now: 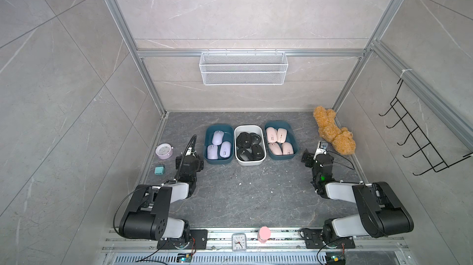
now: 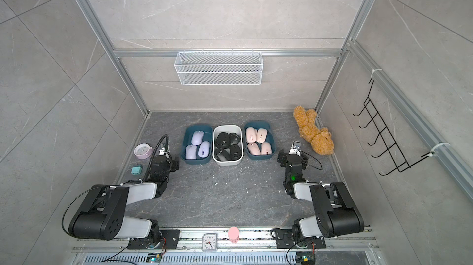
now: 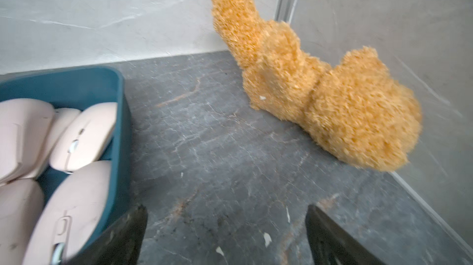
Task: Place the mice by color into the storage box
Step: Reset both arms
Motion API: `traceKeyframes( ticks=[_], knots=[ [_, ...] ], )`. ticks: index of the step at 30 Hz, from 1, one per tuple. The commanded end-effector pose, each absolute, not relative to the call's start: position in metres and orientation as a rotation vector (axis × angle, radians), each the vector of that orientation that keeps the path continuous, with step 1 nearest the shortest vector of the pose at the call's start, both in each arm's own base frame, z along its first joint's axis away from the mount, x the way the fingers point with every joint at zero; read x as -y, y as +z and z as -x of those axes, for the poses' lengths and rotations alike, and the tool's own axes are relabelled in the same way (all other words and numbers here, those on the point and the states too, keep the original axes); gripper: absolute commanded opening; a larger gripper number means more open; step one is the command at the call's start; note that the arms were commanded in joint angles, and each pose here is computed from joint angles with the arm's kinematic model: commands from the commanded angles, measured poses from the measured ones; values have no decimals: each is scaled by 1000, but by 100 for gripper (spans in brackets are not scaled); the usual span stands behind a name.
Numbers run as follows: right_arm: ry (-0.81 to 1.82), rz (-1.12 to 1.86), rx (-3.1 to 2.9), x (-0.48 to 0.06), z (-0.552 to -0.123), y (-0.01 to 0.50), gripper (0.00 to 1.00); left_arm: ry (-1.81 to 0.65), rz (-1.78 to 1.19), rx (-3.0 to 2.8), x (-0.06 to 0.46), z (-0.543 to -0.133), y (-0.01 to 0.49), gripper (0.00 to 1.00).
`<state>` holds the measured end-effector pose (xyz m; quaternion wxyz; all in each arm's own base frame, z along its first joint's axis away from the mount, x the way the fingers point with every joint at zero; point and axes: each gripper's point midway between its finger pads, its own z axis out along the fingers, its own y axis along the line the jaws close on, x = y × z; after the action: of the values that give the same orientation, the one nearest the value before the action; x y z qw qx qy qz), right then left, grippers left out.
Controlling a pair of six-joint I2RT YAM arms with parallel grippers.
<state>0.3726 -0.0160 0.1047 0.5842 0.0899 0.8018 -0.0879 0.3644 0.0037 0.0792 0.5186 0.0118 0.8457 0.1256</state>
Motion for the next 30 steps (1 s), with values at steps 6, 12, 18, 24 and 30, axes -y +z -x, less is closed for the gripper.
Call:
traceKeyframes(
  ticks=[6, 12, 18, 24, 30],
  knots=[
    [-104, -60, -1864, -8, -384, 103, 100, 88, 73, -1974, -22, -387, 88, 88],
    [-78, -89, -1885, -2, -388, 96, 100, 43, 81, -1980, -25, -388, 86, 99],
    [-96, -99, -1870, 2, -386, 98, 100, 49, 84, -1979, -26, -388, 86, 100],
    [-96, -99, -1867, 2, -386, 99, 100, 63, 86, -1975, -26, -386, 86, 100],
    [-96, -99, -1869, 2, -386, 98, 100, 70, 86, -1973, -26, -386, 86, 100]
  ],
)
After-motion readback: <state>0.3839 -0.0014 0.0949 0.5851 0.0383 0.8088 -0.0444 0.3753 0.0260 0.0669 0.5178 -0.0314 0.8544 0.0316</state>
